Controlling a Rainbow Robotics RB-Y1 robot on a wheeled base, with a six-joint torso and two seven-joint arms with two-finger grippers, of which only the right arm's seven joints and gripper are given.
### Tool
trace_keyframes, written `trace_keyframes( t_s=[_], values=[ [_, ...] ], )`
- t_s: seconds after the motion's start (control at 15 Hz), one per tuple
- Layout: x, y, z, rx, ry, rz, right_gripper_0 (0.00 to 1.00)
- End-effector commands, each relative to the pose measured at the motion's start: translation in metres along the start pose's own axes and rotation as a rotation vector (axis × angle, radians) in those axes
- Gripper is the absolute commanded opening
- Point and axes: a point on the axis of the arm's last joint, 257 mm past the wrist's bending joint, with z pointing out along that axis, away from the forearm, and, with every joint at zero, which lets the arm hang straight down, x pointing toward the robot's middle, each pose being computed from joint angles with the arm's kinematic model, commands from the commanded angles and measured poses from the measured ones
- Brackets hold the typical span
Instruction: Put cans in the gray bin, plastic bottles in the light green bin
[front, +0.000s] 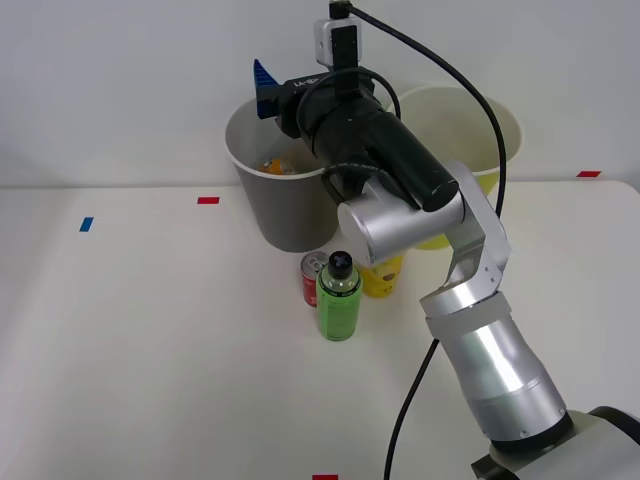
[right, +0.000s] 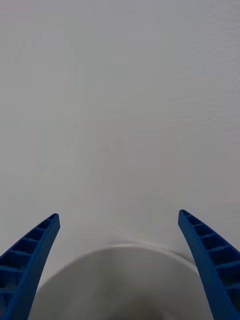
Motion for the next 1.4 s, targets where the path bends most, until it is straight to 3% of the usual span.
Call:
trace_keyframes(
  t_s=[0.07, 0.47, 0.67, 0.8, 1.07, 1.4],
  values=[
    [-0.003, 0.003, 0.000, -0.006, -0.012, 0.001, 0.80],
    [-0.055, 0.014, -0.013, -0.036, -0.136, 0.037, 0.94],
    [-0.069, 0.015, -0.040, -0.040, -0.182, 0.064, 0.95],
    [-0.062, -0.003, -0.069, -0.023, -0.183, 0.026, 1.00],
    [-0.047, -0.043, -0.164, 0.039, -0.158, -0.051, 1.00],
    [-0.013, -0.082, -0.288, 0.148, -0.027, -0.111, 1.00]
  ],
)
